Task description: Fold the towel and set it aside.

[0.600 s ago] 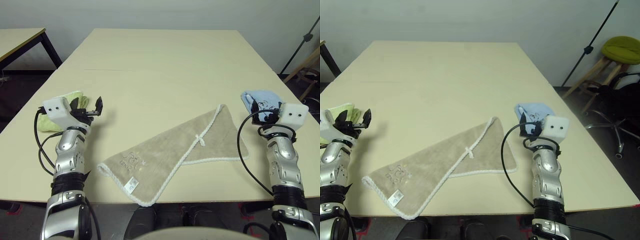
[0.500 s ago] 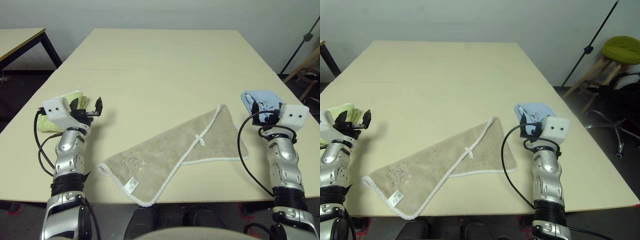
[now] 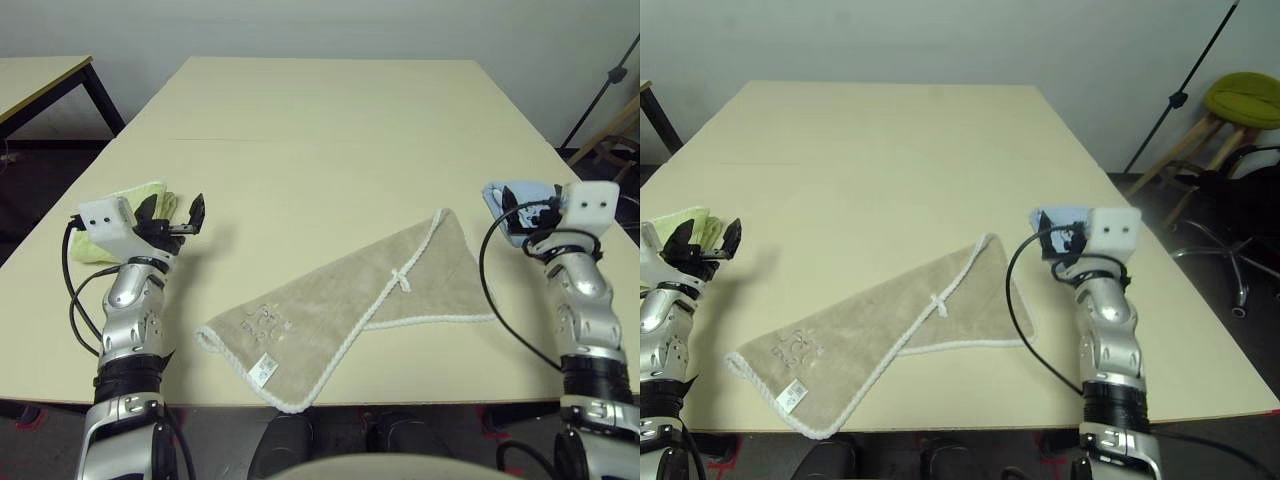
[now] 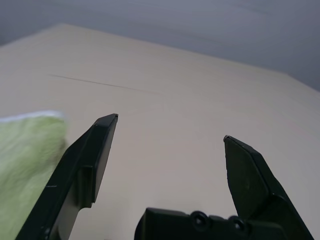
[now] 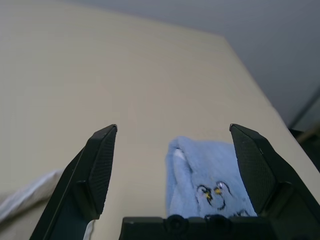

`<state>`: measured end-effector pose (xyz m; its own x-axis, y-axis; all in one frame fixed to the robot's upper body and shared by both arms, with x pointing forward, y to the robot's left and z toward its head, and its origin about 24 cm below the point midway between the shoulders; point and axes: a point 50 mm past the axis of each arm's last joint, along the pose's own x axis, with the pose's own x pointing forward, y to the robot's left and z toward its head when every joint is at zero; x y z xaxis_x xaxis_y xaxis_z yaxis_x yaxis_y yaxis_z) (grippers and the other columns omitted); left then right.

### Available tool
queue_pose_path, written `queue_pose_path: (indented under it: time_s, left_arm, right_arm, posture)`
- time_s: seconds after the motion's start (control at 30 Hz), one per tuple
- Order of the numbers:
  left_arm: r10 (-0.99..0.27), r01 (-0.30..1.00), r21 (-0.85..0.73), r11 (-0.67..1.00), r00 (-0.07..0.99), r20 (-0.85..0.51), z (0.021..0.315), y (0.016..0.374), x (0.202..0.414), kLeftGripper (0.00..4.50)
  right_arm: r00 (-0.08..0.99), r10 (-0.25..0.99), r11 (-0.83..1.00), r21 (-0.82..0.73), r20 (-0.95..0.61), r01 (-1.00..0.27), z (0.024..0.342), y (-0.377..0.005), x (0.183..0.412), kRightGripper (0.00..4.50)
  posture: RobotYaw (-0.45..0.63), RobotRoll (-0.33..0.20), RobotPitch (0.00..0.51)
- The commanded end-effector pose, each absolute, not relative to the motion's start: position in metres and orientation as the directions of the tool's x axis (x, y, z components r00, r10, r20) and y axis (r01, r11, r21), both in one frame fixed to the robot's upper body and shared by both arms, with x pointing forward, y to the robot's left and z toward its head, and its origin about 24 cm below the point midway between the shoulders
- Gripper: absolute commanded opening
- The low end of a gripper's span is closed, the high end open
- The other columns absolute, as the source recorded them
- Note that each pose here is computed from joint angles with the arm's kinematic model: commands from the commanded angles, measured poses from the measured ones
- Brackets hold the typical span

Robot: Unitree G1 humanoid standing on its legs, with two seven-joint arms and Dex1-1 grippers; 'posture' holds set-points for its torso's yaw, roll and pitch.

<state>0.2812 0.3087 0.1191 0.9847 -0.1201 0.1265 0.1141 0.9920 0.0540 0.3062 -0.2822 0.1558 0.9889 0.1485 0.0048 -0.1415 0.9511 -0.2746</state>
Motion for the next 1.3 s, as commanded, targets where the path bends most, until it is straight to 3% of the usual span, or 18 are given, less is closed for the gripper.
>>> queue_pose_path:
  time_s: [0.03, 0.17, 0.3, 0.47, 0.57, 0.83, 1.3]
  left_arm:
    - [-0.301, 0.301, 0.015, 0.954, 0.949, 0.092, 0.139, 0.298, 0.278, 4.46]
    - [-0.446, 0.444, 0.044, 0.895, 0.893, 0.059, 0.161, 0.291, 0.277, 4.46]
    - [-0.582, 0.582, 0.011, 0.813, 0.813, 0.018, 0.172, 0.277, 0.273, 4.46]
    - [-0.714, 0.712, -0.051, 0.7, 0.698, -0.056, 0.173, 0.262, 0.264, 4.46]
    - [-0.757, 0.754, -0.071, 0.653, 0.646, -0.099, 0.171, 0.258, 0.261, 4.46]
    - [-0.811, 0.804, -0.115, 0.583, 0.567, -0.143, 0.163, 0.253, 0.256, 4.46]
    - [-0.83, 0.819, -0.145, 0.555, 0.533, -0.168, 0.153, 0.253, 0.247, 4.46]
  right_arm:
    - [0.926, 0.346, 0.855, -0.356, -0.15, -0.377, 0.171, -0.276, 0.312, 4.5]
    - [0.824, 0.447, 0.715, -0.415, -0.349, -0.563, 0.178, -0.28, 0.323, 4.5]
    - [0.683, 0.466, 0.546, -0.425, -0.562, -0.722, 0.171, -0.28, 0.337, 4.5]
    - [0.549, 0.394, 0.312, -0.455, -0.737, -0.834, 0.17, -0.284, 0.351, 4.5]
    - [0.496, 0.353, 0.262, -0.425, -0.793, -0.866, 0.174, -0.282, 0.36, 4.5]
    - [0.488, 0.264, 0.281, -0.418, -0.832, -0.864, 0.171, -0.272, 0.374, 4.5]
    - [0.525, 0.173, 0.361, -0.442, -0.834, -0.821, 0.126, -0.267, 0.375, 4.5]
  posture:
    - [0.14, 0.0, 0.038]
    - [0.18, 0.0, 0.038]
    - [0.2, 0.0, 0.028]
    - [0.21, 0.0, 0.006]
    - [0.21, 0.0, 0.0]
    - [0.21, 0.0, 0.0]
    - [0.23, 0.0, 0.0]
